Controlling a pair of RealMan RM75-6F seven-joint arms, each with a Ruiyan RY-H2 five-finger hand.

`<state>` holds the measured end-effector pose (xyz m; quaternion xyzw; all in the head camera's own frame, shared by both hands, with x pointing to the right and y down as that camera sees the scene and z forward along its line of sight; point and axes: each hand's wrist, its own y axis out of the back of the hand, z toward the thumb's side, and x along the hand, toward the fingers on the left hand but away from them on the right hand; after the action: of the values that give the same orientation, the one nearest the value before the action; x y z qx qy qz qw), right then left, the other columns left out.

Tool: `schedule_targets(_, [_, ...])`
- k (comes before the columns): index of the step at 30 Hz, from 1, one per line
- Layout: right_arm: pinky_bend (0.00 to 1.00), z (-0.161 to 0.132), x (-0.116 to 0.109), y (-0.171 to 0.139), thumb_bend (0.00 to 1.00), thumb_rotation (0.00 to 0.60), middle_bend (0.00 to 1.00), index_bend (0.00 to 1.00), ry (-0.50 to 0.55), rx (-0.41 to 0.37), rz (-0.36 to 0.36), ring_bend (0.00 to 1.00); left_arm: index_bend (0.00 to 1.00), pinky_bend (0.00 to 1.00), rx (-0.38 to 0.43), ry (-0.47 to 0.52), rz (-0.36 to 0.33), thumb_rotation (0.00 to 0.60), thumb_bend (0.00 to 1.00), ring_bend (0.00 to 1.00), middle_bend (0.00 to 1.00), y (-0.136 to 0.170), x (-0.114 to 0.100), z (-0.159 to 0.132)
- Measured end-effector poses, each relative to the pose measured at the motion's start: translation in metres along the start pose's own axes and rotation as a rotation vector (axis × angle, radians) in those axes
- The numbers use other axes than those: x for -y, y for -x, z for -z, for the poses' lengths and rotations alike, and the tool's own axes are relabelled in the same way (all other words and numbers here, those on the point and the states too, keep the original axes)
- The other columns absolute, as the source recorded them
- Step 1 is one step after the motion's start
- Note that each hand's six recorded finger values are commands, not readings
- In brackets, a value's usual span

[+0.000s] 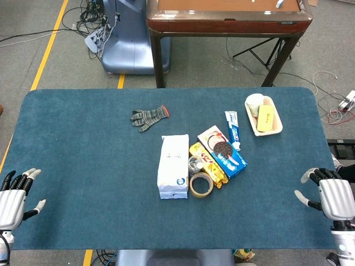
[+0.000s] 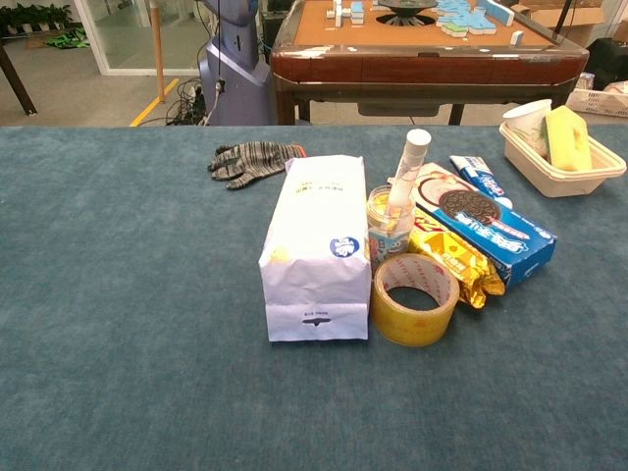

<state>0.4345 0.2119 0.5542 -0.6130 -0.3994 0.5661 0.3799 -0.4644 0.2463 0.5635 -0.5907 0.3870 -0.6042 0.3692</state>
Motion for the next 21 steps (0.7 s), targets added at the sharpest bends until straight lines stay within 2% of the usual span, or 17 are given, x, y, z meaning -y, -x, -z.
schedule_targets(8, [0.36, -0.008, -0.002, 0.006, 0.26, 0.6, 0.45, 0.55, 0.025, -0.028, -0.013, 0.36, 0.16, 0.05, -0.008, 0.001, 0.007, 0.6, 0.25, 0.19, 0.15, 0.002, 0.002, 0.001])
schedule_targets(14, [0.36, -0.025, -0.005, 0.02, 0.26, 0.6, 0.43, 0.55, 0.101, -0.083, -0.045, 0.36, 0.16, 0.05, -0.018, 0.003, 0.008, 0.6, 0.25, 0.19, 0.15, 0.005, 0.001, 0.004])
schedule_targets(21, [0.31, -0.057, -0.003, 0.045, 0.26, 0.6, 0.37, 0.55, 0.136, -0.179, -0.106, 0.26, 0.16, 0.05, -0.028, 0.002, 0.008, 0.6, 0.25, 0.19, 0.15, 0.008, -0.001, 0.006])
